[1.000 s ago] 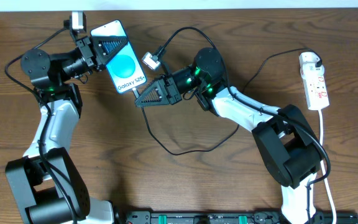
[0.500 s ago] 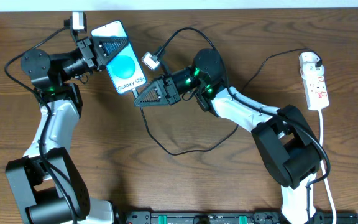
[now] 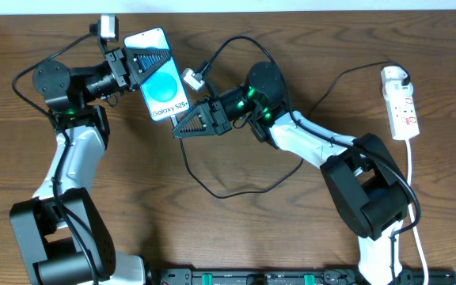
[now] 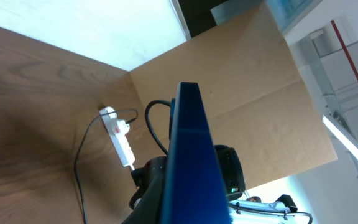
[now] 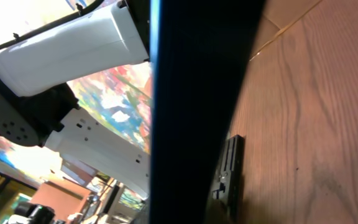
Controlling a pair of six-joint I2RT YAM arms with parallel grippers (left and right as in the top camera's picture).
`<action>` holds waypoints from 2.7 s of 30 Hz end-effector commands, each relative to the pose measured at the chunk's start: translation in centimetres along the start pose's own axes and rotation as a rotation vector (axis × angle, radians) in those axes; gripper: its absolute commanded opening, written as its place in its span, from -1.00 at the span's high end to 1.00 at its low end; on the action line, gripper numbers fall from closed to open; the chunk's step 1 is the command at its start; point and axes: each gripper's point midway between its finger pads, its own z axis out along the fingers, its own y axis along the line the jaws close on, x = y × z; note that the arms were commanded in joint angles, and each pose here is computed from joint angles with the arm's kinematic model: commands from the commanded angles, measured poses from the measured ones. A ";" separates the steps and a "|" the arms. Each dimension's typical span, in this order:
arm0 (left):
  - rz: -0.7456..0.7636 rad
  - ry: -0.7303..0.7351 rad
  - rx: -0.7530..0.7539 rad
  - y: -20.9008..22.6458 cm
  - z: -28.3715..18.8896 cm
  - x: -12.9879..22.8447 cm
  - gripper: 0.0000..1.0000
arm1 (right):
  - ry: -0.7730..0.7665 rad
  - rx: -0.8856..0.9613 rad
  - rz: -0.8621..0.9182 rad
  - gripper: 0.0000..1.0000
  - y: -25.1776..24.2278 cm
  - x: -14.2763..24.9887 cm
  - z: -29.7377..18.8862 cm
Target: Plug charger to phone and switch on socket
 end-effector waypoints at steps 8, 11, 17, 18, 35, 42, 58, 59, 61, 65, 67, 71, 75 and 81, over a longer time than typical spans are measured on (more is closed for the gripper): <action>0.079 0.106 0.017 -1.0 -0.4 1.5 0.85 | -0.152 0.061 -0.040 -0.99 -0.7 -3.1 -0.9; 0.080 0.076 0.000 -0.7 -1.4 0.8 0.85 | -0.155 0.064 -0.040 -0.99 -0.8 -3.2 -1.2; 0.073 0.013 -0.035 -0.2 -3.9 -0.5 0.85 | -0.175 0.089 -0.047 -0.99 -1.3 -3.7 -3.6; 0.073 0.008 -0.038 -0.2 -4.1 -0.6 0.85 | -0.180 0.099 -0.048 -0.99 -1.5 -3.8 -4.2; 0.068 -0.003 -0.044 0.0 -4.5 -0.8 0.85 | -0.321 0.562 0.472 -0.82 -13.9 2.1 -14.2; 0.069 -0.003 -0.044 0.0 -4.5 -0.8 0.85 | -0.398 0.904 0.599 -0.60 -15.0 4.2 -19.5; 0.148 0.092 0.008 2.3 -0.7 4.0 0.85 | -0.627 1.480 0.441 -0.62 -3.8 2.3 -28.1; 0.143 0.085 0.006 2.7 -0.5 4.3 0.85 | -0.635 1.487 0.432 -0.62 -3.3 2.2 -28.3; 0.118 0.064 -0.004 3.7 0.0 4.9 0.85 | -0.643 1.487 0.408 -0.62 -2.4 1.8 -28.2; 0.031 0.011 -0.058 6.5 0.6 5.8 0.85 | -0.659 1.481 0.380 -0.62 -1.2 1.4 -28.1; -0.023 -0.012 -0.107 8.3 0.7 6.2 0.85 | -0.662 1.479 0.376 -0.62 -1.0 1.3 -28.1; -0.170 -0.066 -0.281 12.9 0.6 7.4 0.85 | -0.661 1.480 0.377 -0.62 -0.9 1.4 -28.1; -0.216 -0.060 -0.448 16.3 0.5 9.5 0.85 | -0.655 1.482 0.371 -0.62 -0.9 1.4 -28.1; -0.132 0.055 -0.463 16.3 3.3 12.5 0.85 | -0.656 1.483 0.371 -0.68 -1.0 1.4 -28.1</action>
